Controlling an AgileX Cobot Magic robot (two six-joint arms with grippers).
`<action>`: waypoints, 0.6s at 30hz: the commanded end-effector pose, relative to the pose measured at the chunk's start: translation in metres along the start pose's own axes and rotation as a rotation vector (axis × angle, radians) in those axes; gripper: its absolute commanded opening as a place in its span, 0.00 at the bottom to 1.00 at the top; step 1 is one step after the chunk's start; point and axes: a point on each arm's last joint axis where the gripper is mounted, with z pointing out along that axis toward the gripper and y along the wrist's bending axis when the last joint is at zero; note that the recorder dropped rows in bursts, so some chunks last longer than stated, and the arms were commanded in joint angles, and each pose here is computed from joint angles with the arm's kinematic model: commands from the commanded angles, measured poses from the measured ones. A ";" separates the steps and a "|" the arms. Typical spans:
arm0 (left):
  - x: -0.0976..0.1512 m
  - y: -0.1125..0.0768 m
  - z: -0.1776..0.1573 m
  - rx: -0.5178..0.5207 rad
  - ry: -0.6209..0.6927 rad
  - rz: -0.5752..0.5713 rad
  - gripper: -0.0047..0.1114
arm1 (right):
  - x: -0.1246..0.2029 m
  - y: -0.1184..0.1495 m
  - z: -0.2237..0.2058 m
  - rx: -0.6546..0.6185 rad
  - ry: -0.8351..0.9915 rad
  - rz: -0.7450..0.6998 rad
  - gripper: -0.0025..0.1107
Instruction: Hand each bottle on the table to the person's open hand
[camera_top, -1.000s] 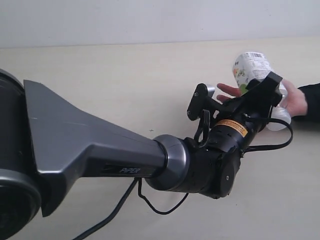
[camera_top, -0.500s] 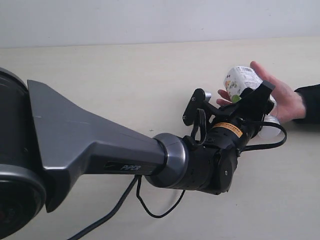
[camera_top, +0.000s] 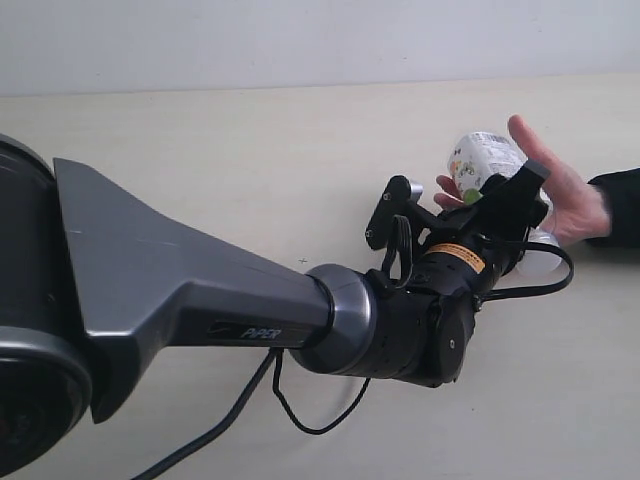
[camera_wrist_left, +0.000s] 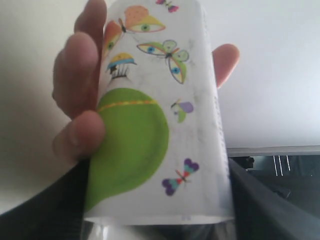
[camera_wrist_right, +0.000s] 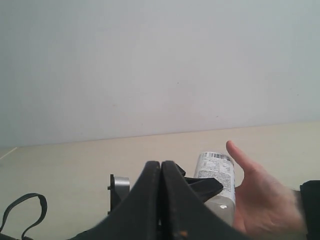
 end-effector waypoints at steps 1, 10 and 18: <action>-0.001 -0.003 0.001 0.003 0.002 0.005 0.70 | 0.000 0.000 -0.001 -0.003 -0.004 -0.007 0.03; -0.005 -0.003 0.002 0.002 -0.005 0.014 0.73 | 0.000 0.000 -0.001 -0.003 -0.004 -0.007 0.03; -0.006 -0.005 0.002 -0.009 0.005 0.010 0.73 | 0.000 0.000 -0.001 -0.003 -0.004 -0.007 0.03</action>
